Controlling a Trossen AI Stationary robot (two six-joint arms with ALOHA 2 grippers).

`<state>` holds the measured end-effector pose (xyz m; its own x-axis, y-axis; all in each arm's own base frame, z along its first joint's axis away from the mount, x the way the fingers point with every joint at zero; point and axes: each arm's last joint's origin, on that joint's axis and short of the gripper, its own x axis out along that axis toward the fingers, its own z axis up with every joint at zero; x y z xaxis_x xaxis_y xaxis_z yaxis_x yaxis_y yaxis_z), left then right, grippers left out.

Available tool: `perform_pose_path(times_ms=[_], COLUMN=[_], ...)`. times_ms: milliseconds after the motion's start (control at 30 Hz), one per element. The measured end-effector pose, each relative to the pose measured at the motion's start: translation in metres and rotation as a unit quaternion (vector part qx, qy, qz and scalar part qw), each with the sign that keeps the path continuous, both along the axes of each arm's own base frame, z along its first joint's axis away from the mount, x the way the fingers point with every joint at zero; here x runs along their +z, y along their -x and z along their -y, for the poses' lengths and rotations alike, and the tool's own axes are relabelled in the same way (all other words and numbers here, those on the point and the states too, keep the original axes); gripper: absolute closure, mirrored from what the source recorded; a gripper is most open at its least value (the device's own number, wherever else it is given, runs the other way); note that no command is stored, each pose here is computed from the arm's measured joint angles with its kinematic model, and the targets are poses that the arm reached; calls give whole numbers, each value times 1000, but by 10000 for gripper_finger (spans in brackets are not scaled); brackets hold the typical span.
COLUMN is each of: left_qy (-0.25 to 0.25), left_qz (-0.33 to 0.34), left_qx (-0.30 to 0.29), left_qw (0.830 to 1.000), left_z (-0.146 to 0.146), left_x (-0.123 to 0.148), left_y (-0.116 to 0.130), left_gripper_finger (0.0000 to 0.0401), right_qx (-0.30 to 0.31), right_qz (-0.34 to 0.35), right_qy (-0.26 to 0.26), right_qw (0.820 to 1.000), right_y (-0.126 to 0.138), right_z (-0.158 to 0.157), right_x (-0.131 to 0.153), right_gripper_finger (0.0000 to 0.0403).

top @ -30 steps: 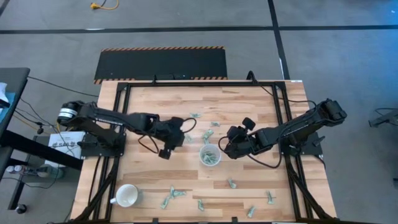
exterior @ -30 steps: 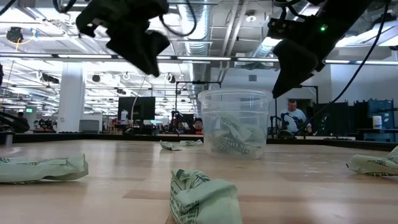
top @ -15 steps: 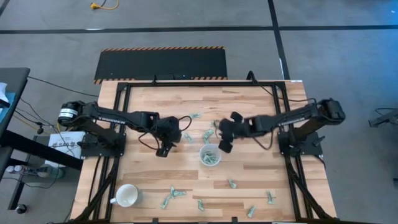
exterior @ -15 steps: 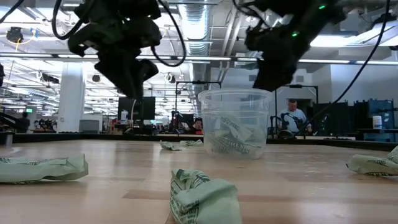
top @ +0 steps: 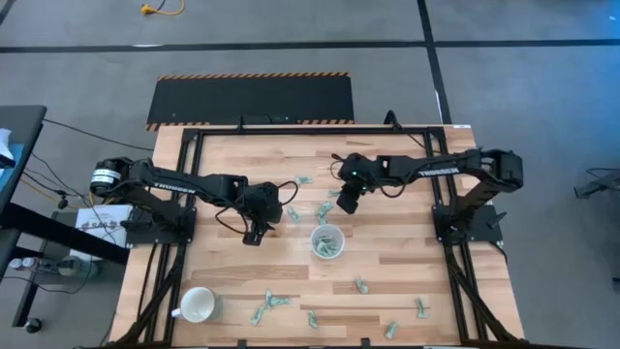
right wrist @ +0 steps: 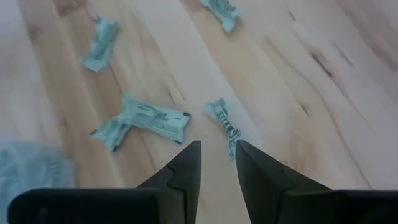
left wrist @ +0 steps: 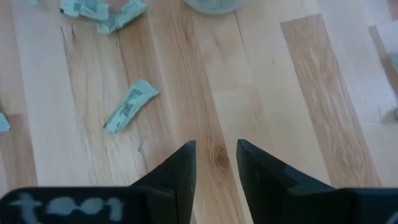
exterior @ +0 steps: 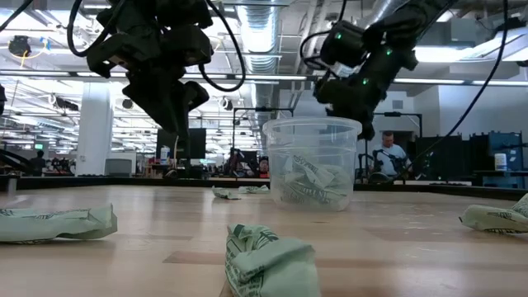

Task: Pick and place Stevia / Truvia into bins
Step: Put the stevia packet into the transparent container

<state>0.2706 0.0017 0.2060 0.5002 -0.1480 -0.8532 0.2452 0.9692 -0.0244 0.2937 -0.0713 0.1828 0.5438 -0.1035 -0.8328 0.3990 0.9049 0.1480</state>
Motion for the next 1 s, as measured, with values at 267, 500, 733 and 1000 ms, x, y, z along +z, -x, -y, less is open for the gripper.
perform_pose_path(times_ms=[267,500,733,1000], left_qy=[0,-1,-1,-1], left_qz=[2,16,24,24], left_qx=[0,0,0,0], left_qw=[1000,1000,1000,1000], left_z=[0,0,0,0], left_x=[0,2,2,2], left_y=[0,-3,-4,-4], left_gripper_finger=[297,297,297,297], right_qx=[14,12,-8,-11], right_qz=[-25,1,1,0], right_qy=[1,9,15,12], right_qw=[1000,1000,1000,1000], right_y=[-8,-14,-14,-14], right_z=[1,2,3,3], right_x=[-21,-21,-21,-21], right_gripper_finger=[243,178,176,206])
